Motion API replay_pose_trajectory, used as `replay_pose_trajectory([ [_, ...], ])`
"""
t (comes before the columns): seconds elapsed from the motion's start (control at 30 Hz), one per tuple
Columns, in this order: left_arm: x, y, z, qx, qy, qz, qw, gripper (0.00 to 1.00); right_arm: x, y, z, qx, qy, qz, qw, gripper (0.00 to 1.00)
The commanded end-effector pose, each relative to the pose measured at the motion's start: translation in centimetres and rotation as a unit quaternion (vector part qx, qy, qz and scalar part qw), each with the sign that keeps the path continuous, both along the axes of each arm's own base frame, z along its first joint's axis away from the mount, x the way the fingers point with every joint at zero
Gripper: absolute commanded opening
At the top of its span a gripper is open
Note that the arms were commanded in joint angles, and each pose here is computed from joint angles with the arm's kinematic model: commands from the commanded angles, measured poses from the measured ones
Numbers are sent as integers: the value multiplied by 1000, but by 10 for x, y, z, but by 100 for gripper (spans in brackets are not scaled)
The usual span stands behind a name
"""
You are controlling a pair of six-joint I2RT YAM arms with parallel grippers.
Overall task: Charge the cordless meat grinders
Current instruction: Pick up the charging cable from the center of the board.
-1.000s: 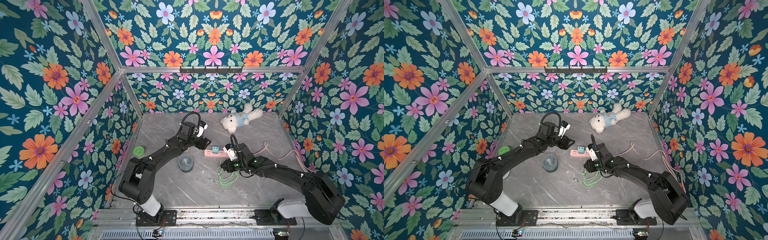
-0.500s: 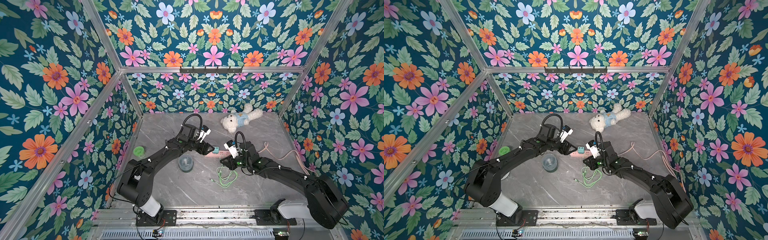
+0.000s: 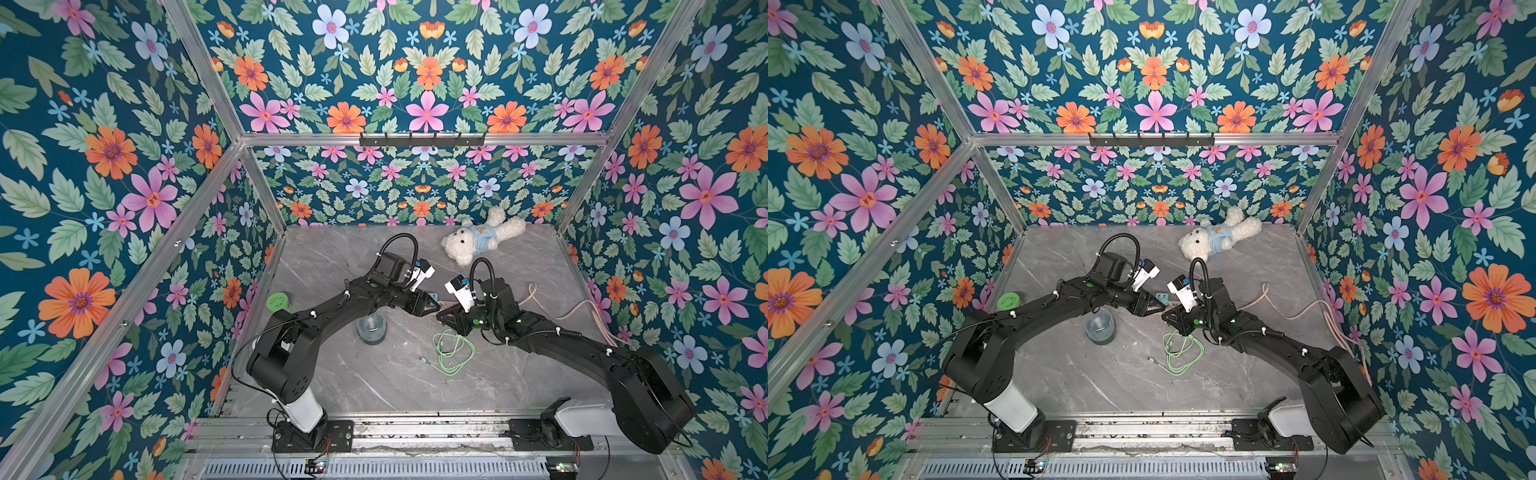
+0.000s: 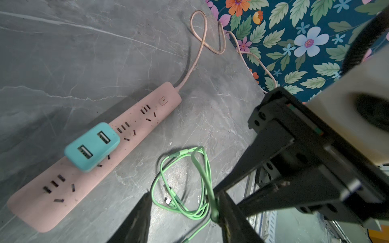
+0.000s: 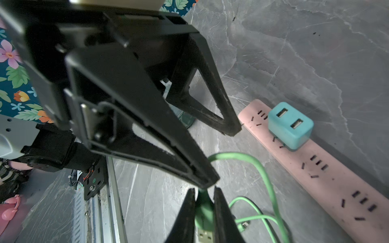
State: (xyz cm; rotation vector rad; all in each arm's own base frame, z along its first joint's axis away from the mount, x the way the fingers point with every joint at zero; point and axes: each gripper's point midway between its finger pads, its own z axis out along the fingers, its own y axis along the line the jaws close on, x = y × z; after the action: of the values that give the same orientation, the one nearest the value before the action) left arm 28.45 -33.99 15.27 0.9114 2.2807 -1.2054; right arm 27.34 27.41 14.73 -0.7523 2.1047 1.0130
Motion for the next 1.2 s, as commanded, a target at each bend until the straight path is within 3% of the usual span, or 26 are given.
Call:
replay_pose_trajectory([
  [0.0,-3,-7,4,-13,10,-11,1000,49,3,3,8,7,-26,10,1000,17],
  [0.33,-10,-13,2,-19,40,-34,998,12,11,-2,9,1,-35,-6,999,18],
  [0.47,-6,-12,1,-9,31,-27,999,0,10,1,10,0,-32,4,999,25],
  [0.77,1,-13,10,-4,13,-26,1000,0,-2,-10,5,3,13,20,1000,43],
  [1.17,-8,-15,40,-49,-31,-56,997,0,-20,-10,14,114,77,76,988,44],
])
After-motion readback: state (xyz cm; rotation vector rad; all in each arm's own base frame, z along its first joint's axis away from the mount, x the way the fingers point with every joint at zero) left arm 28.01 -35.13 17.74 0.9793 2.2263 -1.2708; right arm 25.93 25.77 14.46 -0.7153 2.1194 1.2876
